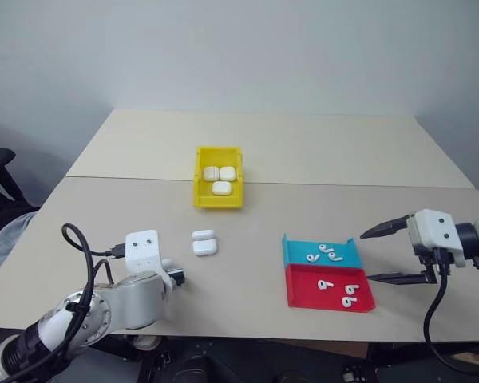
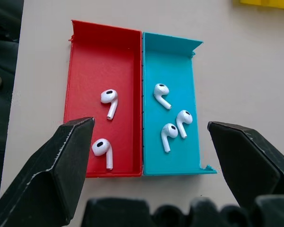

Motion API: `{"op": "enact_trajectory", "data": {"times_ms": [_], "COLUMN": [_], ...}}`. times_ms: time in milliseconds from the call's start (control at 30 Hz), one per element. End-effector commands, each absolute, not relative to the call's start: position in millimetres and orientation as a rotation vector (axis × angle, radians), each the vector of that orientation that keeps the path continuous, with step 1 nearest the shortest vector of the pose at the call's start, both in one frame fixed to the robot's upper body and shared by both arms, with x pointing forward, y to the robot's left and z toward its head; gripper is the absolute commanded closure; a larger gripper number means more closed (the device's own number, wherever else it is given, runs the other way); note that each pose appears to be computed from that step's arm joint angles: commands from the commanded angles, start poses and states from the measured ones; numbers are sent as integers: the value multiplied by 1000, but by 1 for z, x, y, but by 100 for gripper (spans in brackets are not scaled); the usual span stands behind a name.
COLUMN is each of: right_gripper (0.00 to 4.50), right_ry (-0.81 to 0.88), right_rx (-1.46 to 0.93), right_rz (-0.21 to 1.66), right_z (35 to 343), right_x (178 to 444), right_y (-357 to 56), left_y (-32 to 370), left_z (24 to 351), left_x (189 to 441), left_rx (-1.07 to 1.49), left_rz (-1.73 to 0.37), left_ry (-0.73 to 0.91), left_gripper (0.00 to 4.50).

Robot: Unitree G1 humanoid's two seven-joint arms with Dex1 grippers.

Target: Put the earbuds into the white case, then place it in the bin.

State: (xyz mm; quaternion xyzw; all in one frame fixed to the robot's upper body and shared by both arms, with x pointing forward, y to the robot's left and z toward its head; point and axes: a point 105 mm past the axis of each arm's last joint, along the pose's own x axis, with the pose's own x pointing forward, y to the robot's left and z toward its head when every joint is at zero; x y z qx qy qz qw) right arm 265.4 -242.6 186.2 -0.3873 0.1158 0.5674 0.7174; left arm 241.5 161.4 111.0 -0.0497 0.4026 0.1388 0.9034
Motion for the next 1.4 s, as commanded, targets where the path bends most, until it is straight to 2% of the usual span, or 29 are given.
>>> {"op": "enact_trajectory", "data": {"times_ms": [33, 500, 900, 1067, 1400], "right_gripper": [6, 6, 6, 0, 0], "right_ry": [225, 229, 237, 246, 247], "right_rx": [-890, -903, -918, -923, -928], "right_rz": [1228, 1218, 1213, 1211, 1205], "right_z": [200, 197, 195, 192, 192], "right_x": [265, 264, 264, 264, 264], "right_y": [-244, -243, -244, -245, -245], "left_y": [166, 162, 156, 157, 160], "left_z": [117, 115, 111, 113, 114], "left_x": [245, 255, 254, 256, 251], "left_rx": [-80, -101, -121, -105, -22], "left_rz": [313, 299, 275, 277, 221], "left_ry": [810, 828, 847, 838, 821], "left_gripper": [0, 0, 0, 155, 155]}}
